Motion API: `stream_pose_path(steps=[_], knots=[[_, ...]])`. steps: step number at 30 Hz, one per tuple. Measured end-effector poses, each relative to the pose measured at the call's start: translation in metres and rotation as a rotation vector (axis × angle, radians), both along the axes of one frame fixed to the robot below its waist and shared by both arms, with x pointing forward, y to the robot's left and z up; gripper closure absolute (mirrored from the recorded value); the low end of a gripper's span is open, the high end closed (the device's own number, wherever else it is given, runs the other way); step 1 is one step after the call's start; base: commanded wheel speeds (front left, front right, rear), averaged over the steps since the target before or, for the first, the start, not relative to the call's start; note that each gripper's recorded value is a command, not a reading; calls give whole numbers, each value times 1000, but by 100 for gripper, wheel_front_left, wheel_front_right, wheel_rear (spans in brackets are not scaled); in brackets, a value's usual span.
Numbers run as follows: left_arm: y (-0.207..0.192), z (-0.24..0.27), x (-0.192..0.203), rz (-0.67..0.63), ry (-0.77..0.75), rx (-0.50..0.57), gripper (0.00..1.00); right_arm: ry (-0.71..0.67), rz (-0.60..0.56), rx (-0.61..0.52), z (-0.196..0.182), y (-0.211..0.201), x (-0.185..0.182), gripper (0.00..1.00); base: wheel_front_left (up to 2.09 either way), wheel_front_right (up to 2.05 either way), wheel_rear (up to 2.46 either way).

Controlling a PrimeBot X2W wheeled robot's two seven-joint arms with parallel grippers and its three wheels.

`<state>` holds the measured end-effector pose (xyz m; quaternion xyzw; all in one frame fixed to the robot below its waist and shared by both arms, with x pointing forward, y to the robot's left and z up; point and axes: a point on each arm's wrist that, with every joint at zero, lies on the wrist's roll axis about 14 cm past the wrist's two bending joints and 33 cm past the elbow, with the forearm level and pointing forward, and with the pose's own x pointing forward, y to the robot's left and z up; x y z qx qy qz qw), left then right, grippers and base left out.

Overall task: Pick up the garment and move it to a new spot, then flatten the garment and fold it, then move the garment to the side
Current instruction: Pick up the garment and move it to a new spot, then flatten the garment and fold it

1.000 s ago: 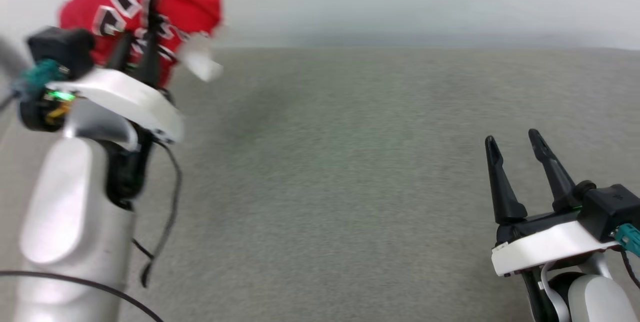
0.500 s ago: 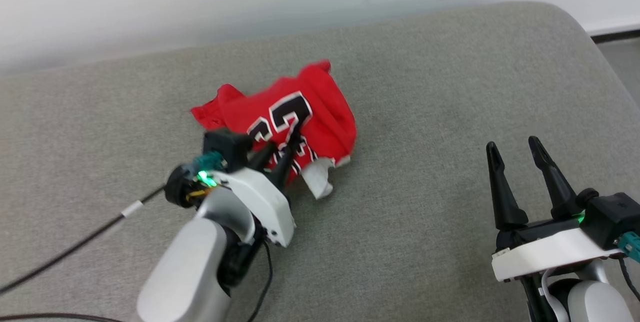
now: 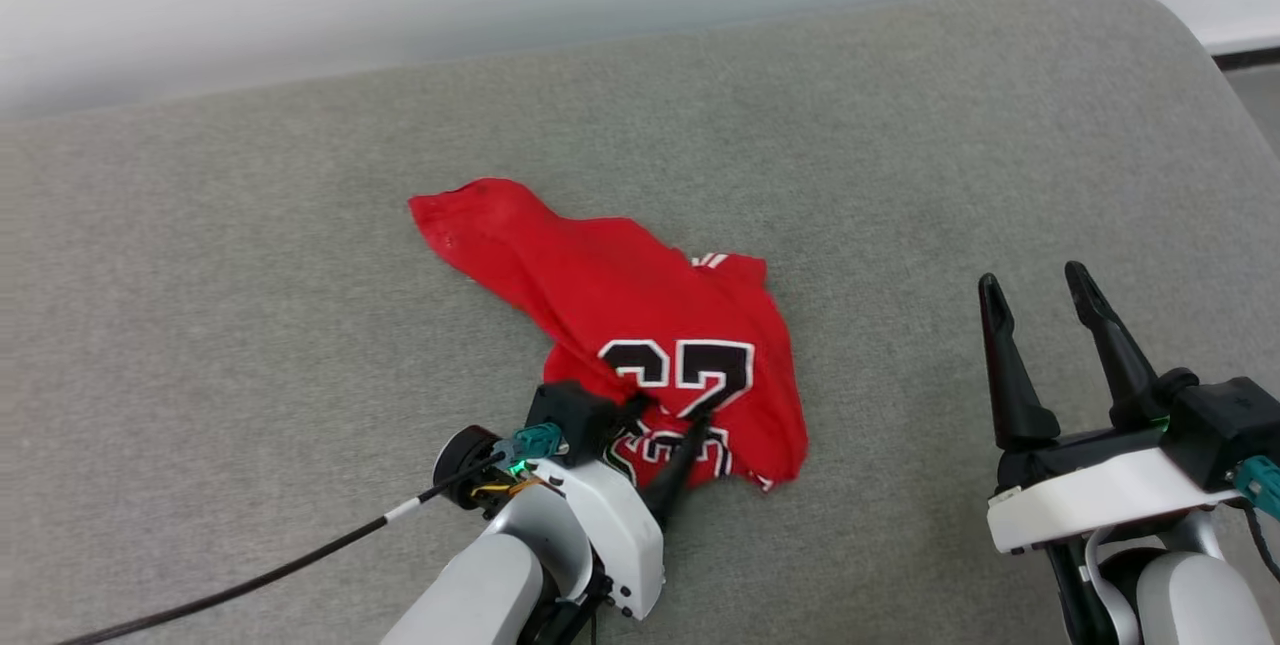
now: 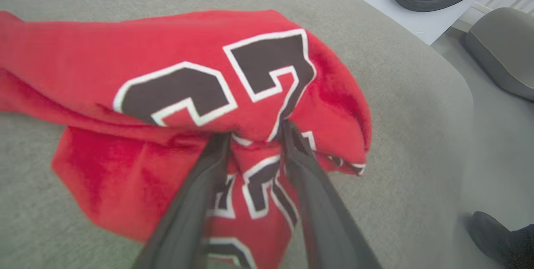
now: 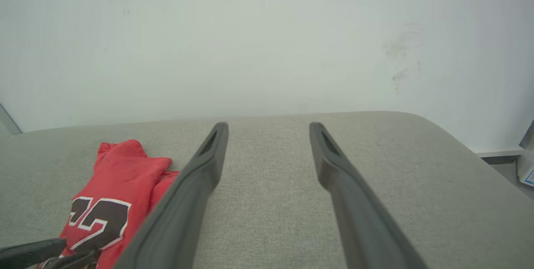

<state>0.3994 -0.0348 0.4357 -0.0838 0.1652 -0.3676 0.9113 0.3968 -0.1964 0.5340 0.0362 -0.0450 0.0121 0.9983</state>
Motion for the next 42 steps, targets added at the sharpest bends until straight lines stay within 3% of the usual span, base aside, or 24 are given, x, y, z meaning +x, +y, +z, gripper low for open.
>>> stream_pose_path(steps=[5, 10, 20, 30, 42], knots=[[6, 35, 5, 38, -123, -63, 0, -17, 21, -7, 8, 7, -1, 0, 0, 0, 0], [33, 88, 17, 170, -313, -146, 0, -38, 51, -8, 18, 17, -3, 0, 0, 0, 0], [137, 135, 10, 533, -482, -143, 0, -46, 88, -16, 29, 30, -20, 0, 0, 0, 0], [203, 110, -18, 703, -460, -24, 0, -31, 67, -17, 27, 23, -37, 0, 0, 0, 0], [214, 96, -30, 722, -427, 12, 0, -33, 66, -13, 30, 22, -42, 0, 0, 0, 0]])
